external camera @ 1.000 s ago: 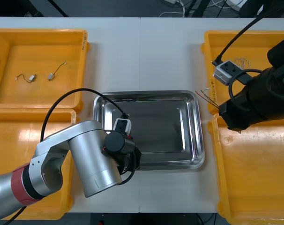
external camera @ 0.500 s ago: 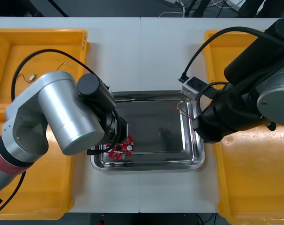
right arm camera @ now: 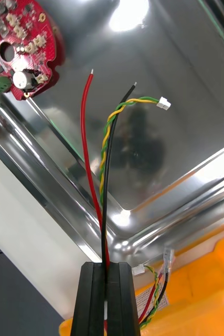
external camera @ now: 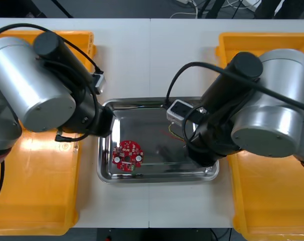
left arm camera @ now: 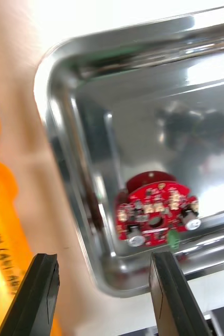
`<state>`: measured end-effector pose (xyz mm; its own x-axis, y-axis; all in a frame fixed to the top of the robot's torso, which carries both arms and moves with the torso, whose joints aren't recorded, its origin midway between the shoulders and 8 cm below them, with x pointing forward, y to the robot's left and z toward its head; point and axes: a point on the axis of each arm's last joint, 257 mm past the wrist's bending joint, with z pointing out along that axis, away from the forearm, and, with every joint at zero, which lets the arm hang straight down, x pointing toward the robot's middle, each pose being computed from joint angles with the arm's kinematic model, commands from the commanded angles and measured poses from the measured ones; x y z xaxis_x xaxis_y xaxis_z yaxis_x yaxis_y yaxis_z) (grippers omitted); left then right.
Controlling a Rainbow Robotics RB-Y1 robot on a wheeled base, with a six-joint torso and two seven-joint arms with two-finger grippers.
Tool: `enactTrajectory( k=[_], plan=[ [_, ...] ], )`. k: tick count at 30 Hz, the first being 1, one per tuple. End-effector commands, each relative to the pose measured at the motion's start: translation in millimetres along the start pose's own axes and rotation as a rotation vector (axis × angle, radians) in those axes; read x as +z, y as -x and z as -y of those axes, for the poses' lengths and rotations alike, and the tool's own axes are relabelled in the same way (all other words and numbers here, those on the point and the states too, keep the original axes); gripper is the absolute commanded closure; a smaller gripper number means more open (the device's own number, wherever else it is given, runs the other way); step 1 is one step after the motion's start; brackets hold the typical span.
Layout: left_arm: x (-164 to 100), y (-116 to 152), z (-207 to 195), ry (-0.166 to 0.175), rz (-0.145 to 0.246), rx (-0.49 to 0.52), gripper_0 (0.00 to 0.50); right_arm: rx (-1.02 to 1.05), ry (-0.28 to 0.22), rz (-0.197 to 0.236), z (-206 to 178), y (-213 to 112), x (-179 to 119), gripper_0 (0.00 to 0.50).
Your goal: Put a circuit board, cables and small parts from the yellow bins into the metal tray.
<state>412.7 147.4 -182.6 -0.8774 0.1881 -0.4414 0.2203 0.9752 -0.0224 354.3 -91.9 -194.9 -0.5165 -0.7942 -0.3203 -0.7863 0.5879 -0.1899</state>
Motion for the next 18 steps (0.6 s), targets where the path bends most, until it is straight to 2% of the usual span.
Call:
enactTrajectory(
  k=[1, 6, 11, 16, 18],
  plan=[
    [-33, 28, -31, 0.033, 0.061, 0.031, 0.000, -0.139, -0.033, -0.005, -12, 11, 5, 0.500],
    [-37, 37, -59, 0.065, 0.039, 0.064, 0.000, -0.266, -0.034, -0.034, -12, 9, 15, 0.500],
    [-39, 49, -82, 0.082, 0.016, 0.077, 0.000, -0.353, -0.036, -0.050, -11, 10, 23, 0.500],
    [-41, 62, -105, 0.095, -0.005, 0.090, 0.000, -0.428, -0.067, -0.038, -13, 16, 36, 0.500],
    [-43, 68, -117, 0.104, -0.013, 0.095, 0.000, -0.435, -0.065, -0.032, -15, 18, 45, 0.500]
  ],
)
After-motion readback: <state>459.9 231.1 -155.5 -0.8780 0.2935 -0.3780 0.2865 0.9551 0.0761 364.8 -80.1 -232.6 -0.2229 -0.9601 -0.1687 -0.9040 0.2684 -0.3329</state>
